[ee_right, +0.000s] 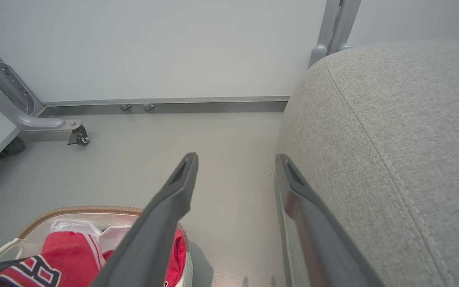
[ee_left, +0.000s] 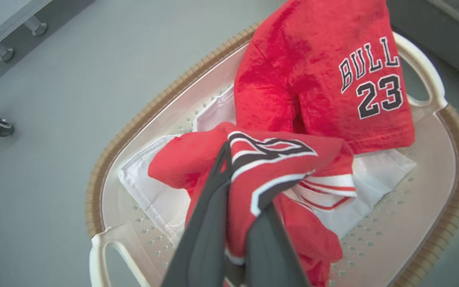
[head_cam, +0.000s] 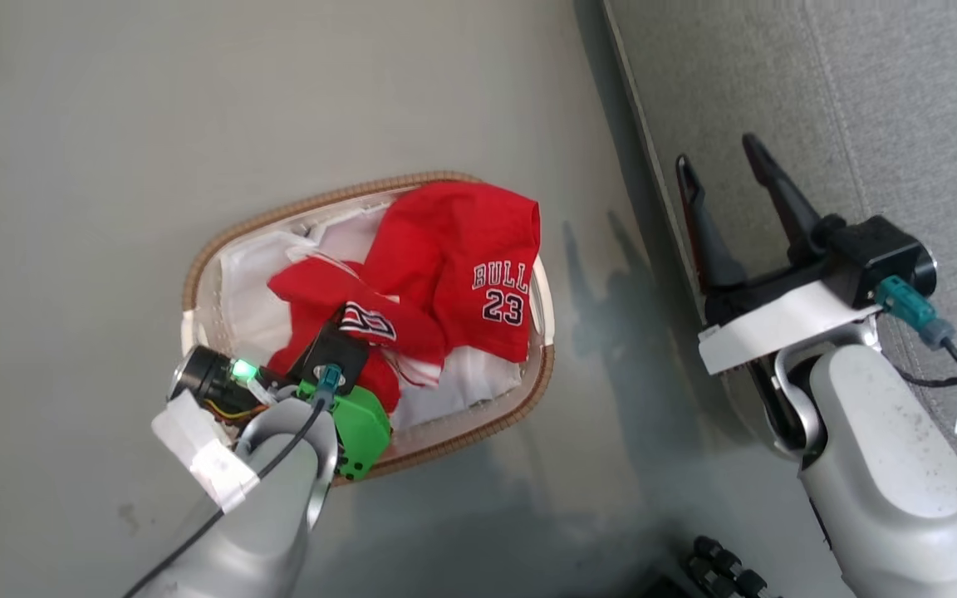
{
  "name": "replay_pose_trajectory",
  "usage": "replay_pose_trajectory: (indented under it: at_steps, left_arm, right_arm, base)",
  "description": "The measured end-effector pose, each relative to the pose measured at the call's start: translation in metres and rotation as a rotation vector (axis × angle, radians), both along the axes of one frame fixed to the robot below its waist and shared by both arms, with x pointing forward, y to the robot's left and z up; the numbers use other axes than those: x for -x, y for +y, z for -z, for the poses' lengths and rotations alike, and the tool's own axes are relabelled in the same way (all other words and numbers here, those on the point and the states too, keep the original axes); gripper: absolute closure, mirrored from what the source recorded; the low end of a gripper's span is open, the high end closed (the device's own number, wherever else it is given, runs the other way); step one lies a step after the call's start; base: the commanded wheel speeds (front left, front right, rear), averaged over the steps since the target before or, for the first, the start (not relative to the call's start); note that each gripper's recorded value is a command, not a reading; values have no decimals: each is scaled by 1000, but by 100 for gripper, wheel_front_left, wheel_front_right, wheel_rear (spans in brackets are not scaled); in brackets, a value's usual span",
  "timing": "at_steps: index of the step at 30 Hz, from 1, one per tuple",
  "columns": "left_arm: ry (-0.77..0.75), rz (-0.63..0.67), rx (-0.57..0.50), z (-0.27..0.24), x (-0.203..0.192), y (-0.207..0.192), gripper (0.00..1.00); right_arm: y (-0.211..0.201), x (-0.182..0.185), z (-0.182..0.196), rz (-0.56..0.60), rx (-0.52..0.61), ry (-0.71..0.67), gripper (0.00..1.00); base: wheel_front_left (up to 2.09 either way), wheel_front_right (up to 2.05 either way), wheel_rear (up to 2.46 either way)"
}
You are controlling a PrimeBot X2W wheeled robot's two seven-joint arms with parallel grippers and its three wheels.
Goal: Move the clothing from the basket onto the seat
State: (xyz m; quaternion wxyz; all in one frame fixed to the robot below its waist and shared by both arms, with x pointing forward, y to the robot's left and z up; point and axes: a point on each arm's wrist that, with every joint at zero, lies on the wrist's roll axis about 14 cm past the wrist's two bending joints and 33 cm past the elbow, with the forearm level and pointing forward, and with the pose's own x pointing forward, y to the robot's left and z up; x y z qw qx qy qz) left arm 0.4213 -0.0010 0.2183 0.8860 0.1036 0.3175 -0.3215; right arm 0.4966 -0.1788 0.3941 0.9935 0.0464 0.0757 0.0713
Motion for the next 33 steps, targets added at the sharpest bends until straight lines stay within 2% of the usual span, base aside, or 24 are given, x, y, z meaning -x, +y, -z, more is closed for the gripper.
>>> replay_pose_trajectory:
  at_steps: [17, 28, 33]
  left_arm:
    - [-307, -199, 221, -148, 3, 25, 100]
    - [-545, -239, 328, -244, 8, 39, 100]
    - [-646, -226, 392, -287, 12, 35, 100]
  right_arm:
    - [30, 56, -53, -52, -48, -65, 0]
    - [47, 93, -83, -85, -69, -125, 0]
    - [65, 109, -91, -143, -67, -144, 0]
  base:
    - [0, 0, 0]
    - [0, 0, 0]
    - [0, 0, 0]
